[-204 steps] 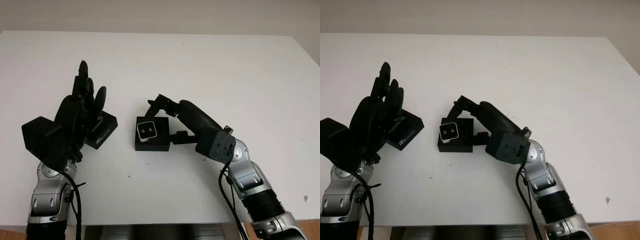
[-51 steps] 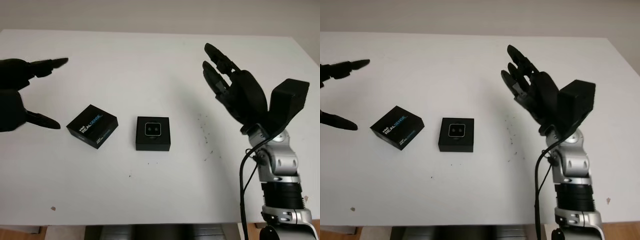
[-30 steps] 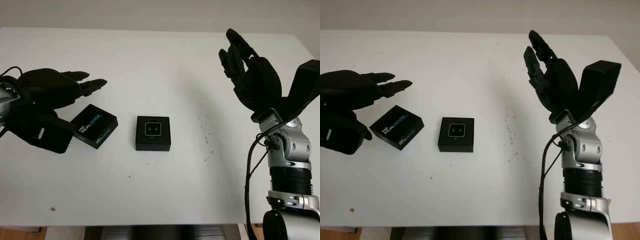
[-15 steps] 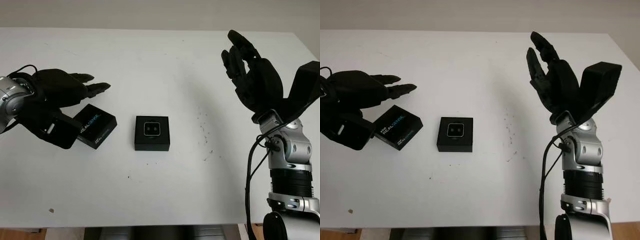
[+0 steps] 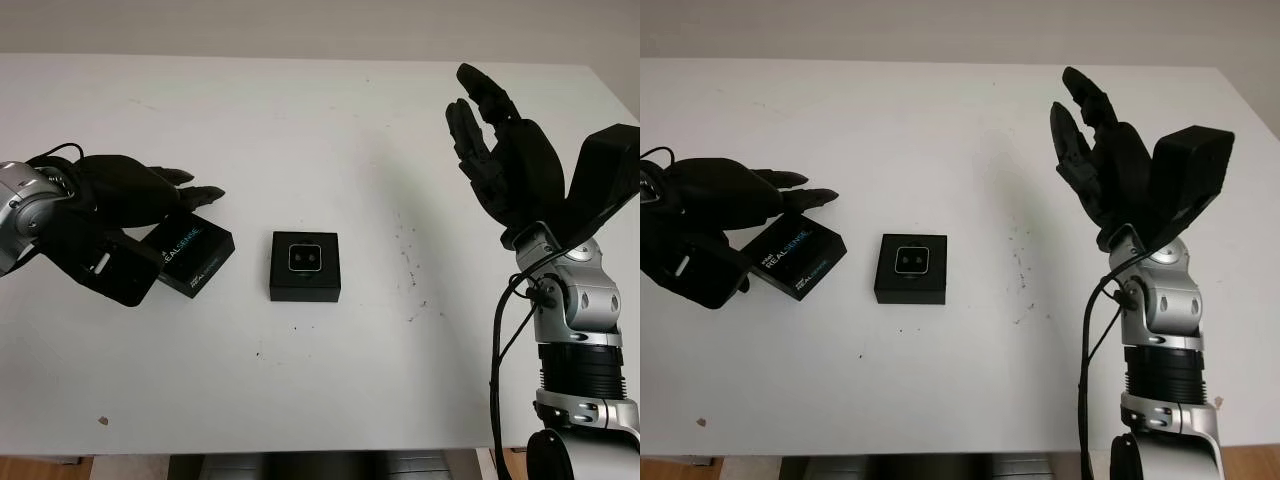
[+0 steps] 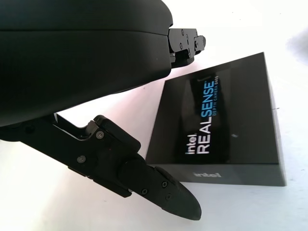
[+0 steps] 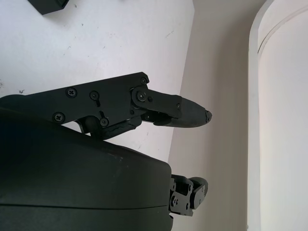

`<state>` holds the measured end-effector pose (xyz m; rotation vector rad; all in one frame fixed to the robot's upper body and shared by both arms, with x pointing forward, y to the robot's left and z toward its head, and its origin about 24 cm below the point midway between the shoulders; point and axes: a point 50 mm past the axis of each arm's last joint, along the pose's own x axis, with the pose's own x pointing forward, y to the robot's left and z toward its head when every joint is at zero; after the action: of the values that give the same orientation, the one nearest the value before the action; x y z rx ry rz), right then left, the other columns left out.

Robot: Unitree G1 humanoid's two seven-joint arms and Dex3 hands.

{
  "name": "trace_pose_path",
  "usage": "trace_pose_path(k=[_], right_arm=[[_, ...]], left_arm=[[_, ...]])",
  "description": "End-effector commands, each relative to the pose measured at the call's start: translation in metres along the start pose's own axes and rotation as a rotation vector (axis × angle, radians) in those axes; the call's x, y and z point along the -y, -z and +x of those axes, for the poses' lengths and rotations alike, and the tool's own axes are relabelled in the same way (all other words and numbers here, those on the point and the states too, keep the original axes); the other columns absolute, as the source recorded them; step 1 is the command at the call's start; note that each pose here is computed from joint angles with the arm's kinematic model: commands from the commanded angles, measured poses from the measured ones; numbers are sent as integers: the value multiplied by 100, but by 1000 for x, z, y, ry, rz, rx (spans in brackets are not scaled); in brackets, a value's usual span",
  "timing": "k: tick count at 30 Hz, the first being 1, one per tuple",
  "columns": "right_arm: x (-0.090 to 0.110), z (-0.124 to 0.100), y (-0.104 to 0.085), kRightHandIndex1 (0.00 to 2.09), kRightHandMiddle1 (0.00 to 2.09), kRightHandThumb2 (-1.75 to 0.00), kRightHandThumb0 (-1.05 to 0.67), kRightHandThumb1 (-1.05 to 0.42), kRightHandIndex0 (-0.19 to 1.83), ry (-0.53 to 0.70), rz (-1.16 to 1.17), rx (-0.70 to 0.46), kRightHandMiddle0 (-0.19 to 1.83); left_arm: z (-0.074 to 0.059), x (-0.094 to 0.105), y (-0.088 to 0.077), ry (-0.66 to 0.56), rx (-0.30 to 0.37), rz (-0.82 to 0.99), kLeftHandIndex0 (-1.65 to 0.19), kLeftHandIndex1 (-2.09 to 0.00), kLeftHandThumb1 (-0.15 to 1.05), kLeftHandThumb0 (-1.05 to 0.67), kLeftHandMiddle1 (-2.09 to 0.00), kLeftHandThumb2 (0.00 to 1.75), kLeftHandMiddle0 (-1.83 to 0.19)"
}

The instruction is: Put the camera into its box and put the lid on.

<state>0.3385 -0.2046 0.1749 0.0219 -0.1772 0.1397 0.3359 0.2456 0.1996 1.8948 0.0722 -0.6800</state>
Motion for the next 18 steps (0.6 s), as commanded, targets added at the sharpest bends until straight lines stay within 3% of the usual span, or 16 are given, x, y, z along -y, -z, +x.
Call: trace_pose_path(k=[1, 6, 16, 17, 18], right_arm=[[0, -2, -1, 5, 43, -52, -45, -105, -1, 1, -2, 4, -19], [-1, -3, -1, 6, 47, -51, -46, -105, 1, 8, -5, -3, -18], [1, -5, -3, 6, 52, -53, -47, -105, 2, -1, -13, 5, -19], [1, -5, -3, 6, 53, -53, -47, -105, 2, -1, -14, 5, -19], [1, -5, -3, 6, 50, -53, -46, -105, 1, -2, -11, 4, -19]], left_arm=[[1, 3, -3, -4, 17, -25, 9, -6, 79, -61, -6, 6, 3], [5, 8, -6, -20, 51, -76, 6, -7, 80, -60, -6, 6, 1], [11, 18, -12, -67, 111, -105, -15, -16, 87, -48, -17, 6, -24], [11, 19, -12, -76, 119, -104, -16, -19, 87, -48, -37, 6, -17], [11, 19, -13, -82, 122, -93, -18, -30, 87, -49, -100, 6, 4]])
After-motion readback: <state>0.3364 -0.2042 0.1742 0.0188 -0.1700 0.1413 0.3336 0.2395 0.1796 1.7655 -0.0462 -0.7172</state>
